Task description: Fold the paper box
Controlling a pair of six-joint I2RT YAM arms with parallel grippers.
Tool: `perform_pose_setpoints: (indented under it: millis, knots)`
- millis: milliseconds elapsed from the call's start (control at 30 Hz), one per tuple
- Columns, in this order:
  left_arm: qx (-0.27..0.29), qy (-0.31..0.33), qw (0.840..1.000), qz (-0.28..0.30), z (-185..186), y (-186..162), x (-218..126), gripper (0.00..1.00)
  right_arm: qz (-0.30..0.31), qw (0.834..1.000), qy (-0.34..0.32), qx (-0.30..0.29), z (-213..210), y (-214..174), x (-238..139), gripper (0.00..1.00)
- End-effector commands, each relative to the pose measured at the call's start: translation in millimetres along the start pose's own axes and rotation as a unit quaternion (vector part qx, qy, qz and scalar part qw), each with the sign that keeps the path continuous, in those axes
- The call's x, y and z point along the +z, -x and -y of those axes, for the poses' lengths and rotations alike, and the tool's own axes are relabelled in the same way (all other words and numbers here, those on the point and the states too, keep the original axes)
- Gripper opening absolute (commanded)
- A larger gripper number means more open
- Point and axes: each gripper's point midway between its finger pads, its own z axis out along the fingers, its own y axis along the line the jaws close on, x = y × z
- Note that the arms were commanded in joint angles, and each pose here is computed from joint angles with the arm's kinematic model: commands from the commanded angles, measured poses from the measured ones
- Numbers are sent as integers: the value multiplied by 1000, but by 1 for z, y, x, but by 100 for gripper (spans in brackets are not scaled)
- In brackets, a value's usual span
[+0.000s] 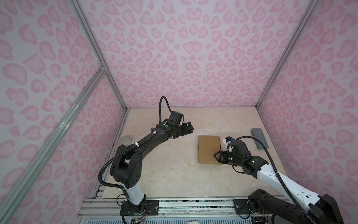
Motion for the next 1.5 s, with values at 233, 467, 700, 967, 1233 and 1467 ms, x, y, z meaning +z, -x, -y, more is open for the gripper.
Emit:
perform_pose_setpoints:
  millis: [233, 467, 700, 967, 1233, 1467]
  knots:
    - [150, 29, 988, 17, 42, 18, 13, 97, 13, 999, 40, -3, -17, -8, 7, 46]
    - [194, 53, 979, 36, 59, 36, 20, 97, 16, 999, 50, -6, -21, -13, 9, 46]
    - [128, 77, 976, 159, 63, 99, -38, 97, 44, 997, 62, -18, -28, -4, -3, 45]
    - [128, -102, 968, 189, 92, 103, -88, 97, 53, 996, 73, -17, -31, -5, -5, 45]
    - [247, 6, 957, 151, 100, 97, -39, 98, 51, 995, 82, -26, -39, -10, 0, 45]
    - [287, 87, 952, 69, 82, 67, 37, 97, 37, 996, 83, -20, -35, -24, 12, 45]
